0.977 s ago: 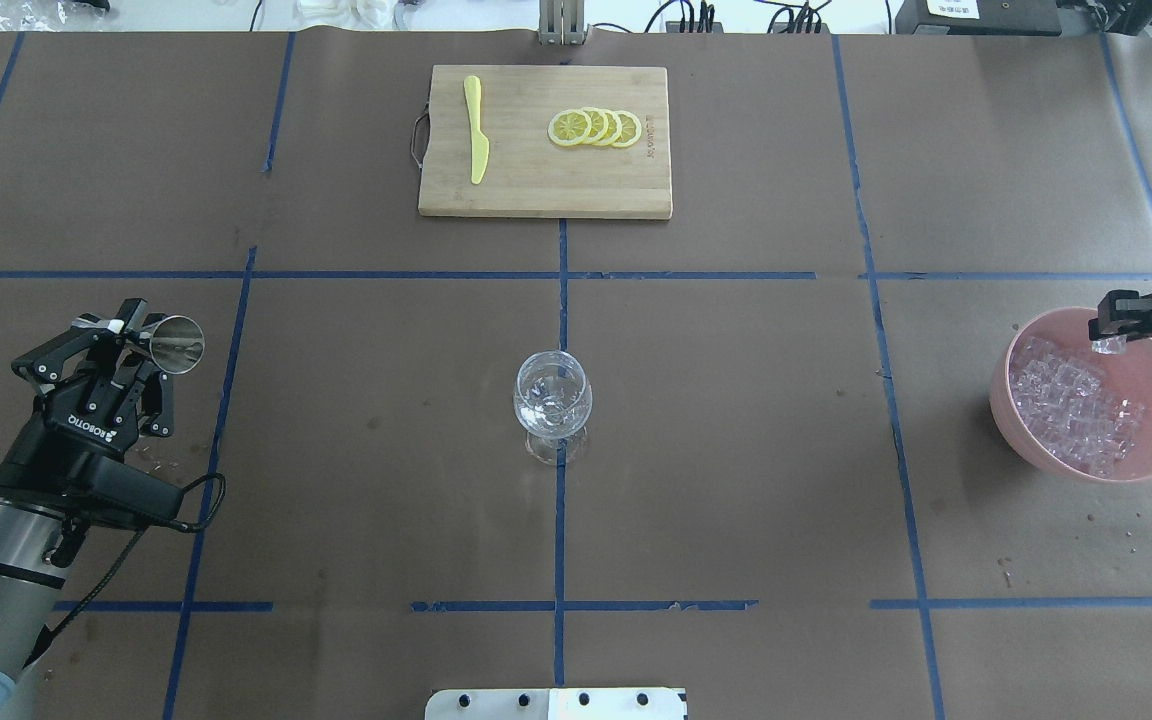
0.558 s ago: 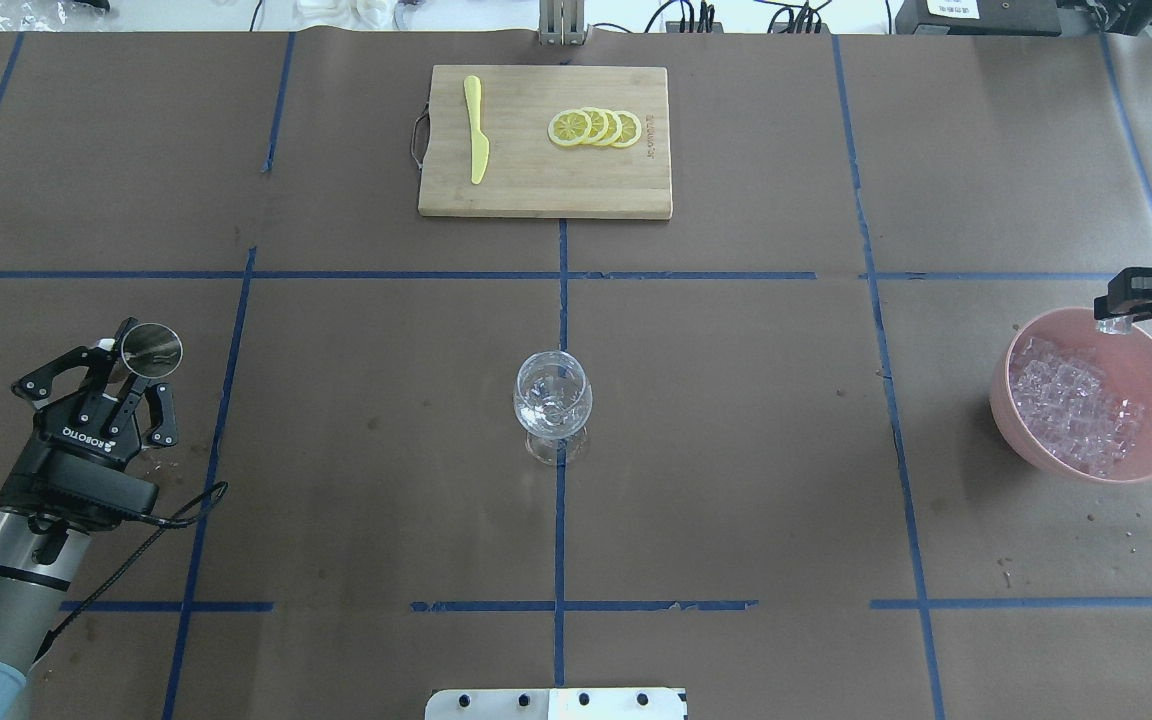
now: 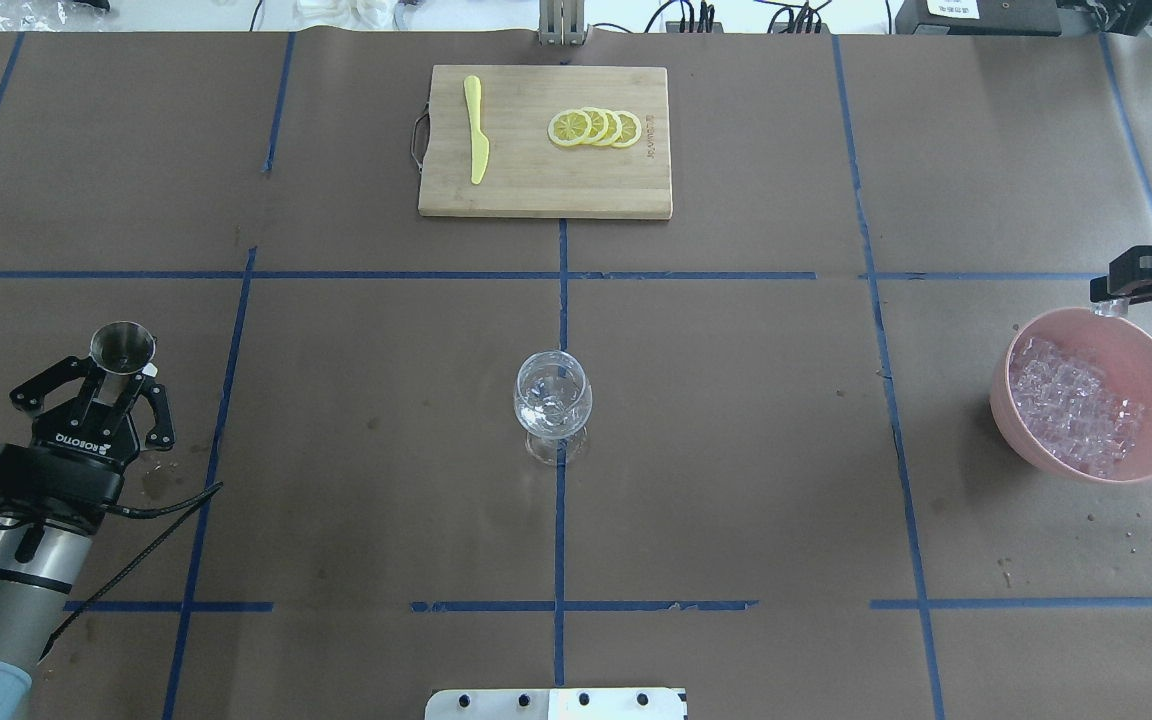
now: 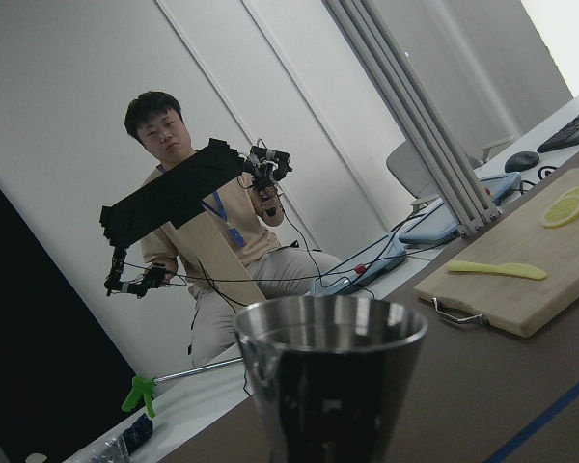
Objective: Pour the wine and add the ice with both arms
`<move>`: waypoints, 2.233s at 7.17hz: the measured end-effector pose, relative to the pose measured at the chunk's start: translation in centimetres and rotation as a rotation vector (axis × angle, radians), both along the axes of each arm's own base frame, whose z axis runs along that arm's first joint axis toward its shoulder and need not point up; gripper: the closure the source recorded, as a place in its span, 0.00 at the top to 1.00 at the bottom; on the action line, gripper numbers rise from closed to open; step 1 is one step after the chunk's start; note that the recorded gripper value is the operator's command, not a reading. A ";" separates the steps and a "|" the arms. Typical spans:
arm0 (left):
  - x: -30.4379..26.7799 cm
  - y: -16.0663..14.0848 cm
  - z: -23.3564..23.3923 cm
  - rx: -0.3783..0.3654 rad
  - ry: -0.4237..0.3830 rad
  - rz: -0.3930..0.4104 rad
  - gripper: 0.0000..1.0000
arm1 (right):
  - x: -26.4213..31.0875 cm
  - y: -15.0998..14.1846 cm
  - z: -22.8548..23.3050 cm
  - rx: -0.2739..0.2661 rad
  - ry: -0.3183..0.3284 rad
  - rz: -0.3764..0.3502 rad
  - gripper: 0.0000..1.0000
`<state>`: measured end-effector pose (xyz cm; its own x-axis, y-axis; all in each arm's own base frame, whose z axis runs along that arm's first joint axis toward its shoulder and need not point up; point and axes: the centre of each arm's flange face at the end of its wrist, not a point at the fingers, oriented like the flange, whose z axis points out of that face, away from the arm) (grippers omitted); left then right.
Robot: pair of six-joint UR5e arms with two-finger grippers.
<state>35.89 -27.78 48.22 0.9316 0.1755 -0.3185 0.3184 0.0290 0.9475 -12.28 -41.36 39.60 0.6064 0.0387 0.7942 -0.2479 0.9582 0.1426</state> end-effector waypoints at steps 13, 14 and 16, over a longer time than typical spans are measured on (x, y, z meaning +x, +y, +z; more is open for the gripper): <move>3.9 0.4 7.4 -0.171 0.407 -0.031 0.00 | -0.1 -0.3 -3.0 0.013 -0.052 0.032 0.00; 4.0 0.4 7.4 -0.174 0.430 -0.031 0.00 | -0.1 -0.3 -3.0 0.012 -0.052 0.032 0.00; 4.4 0.6 7.2 -0.179 0.447 -0.026 0.00 | -0.1 -0.4 -2.9 0.010 -0.051 0.031 0.00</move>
